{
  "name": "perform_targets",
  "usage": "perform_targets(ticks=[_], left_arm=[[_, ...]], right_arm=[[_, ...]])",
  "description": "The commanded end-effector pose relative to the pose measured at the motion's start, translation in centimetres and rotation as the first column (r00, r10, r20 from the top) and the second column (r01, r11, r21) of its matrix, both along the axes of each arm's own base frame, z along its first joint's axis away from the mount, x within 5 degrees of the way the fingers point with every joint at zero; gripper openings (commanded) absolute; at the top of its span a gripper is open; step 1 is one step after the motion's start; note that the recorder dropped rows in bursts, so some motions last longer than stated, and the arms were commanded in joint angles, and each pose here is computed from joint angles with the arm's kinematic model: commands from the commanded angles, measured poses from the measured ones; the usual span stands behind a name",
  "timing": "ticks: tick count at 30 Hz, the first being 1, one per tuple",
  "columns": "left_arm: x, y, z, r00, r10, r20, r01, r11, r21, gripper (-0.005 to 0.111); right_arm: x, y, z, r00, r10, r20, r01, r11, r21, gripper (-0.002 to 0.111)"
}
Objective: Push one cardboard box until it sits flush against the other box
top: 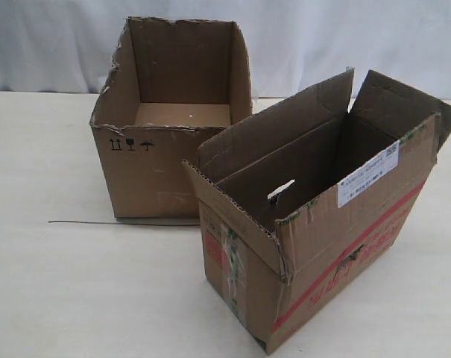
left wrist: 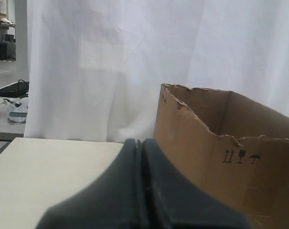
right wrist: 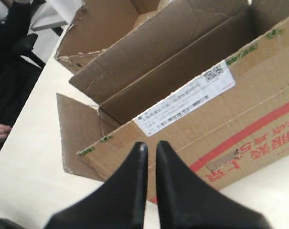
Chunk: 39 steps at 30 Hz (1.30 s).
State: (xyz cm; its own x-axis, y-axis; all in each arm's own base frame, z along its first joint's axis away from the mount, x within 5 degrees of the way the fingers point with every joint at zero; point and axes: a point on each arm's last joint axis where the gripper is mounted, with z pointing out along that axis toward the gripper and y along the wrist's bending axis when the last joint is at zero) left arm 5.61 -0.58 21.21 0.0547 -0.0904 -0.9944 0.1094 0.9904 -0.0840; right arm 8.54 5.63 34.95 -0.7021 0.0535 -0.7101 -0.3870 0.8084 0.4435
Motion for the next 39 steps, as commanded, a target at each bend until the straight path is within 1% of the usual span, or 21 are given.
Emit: perform_targets(ticks=[1,4,6,9,12,15,20,23,26,29,33,36,39], left_arm=[[0.0,-0.1,0.0,1.0,-0.01,0.007,0.01,1.0,-0.001,0.0],[0.0,-0.1,0.0,1.0,-0.01,0.007,0.01,1.0,-0.001,0.0],[0.0,-0.1,0.0,1.0,-0.01,0.007,0.01,1.0,-0.001,0.0],[0.0,-0.1,0.0,1.0,-0.01,0.007,0.01,1.0,-0.001,0.0],[0.0,-0.1,0.0,1.0,-0.01,0.007,0.01,1.0,-0.001,0.0],[0.0,-0.1,0.0,1.0,-0.01,0.007,0.01,1.0,-0.001,0.0],[0.0,-0.1,0.0,1.0,-0.01,0.007,0.01,1.0,-0.001,0.0],[0.0,-0.1,0.0,1.0,-0.01,0.007,0.01,1.0,-0.001,0.0],[0.0,-0.1,0.0,1.0,-0.01,0.007,0.01,1.0,-0.001,0.0],[0.0,-0.1,0.0,1.0,-0.01,0.007,0.01,1.0,-0.001,0.0],[0.0,-0.1,0.0,1.0,-0.01,0.007,0.01,1.0,-0.001,0.0],[0.0,-0.1,0.0,1.0,-0.01,0.007,0.01,1.0,-0.001,0.0],[0.0,-0.1,0.0,1.0,-0.01,0.007,0.01,1.0,-0.001,0.0]], right_arm=[[0.3,0.7,-0.1,0.997,0.081,-0.013,-0.081,0.997,-0.006,0.005],[1.5,1.6,-0.8,0.988,0.134,-0.07,-0.135,0.991,-0.011,0.005],[2.3,2.6,-1.2,0.975,0.191,-0.111,-0.194,0.981,-0.018,0.005],[2.6,4.0,-1.3,0.952,0.259,-0.164,-0.272,0.96,-0.062,0.005],[1.8,5.3,-0.9,0.93,0.317,-0.186,-0.342,0.931,-0.124,0.005],[0.9,6.4,-0.2,0.92,0.339,-0.196,-0.374,0.908,-0.187,0.005],[-1.4,8.1,1.0,0.9,0.391,-0.19,-0.426,0.881,-0.205,0.005],[-1.9,9.5,1.1,0.9,0.397,-0.182,-0.433,0.866,-0.251,0.005],[-2.3,11.6,0.7,0.896,0.413,-0.164,-0.445,0.836,-0.322,0.005],[-2.6,13.8,-0.4,0.895,0.415,-0.161,-0.444,0.802,-0.4,0.005],[-3.3,16.2,-2.0,0.884,0.434,-0.175,-0.465,0.774,-0.43,0.005],[-3.1,17.4,-2.7,0.887,0.429,-0.169,-0.459,0.784,-0.419,0.005],[-2.6,17.7,-2.8,0.909,0.393,-0.138,-0.413,0.807,-0.423,0.005]])
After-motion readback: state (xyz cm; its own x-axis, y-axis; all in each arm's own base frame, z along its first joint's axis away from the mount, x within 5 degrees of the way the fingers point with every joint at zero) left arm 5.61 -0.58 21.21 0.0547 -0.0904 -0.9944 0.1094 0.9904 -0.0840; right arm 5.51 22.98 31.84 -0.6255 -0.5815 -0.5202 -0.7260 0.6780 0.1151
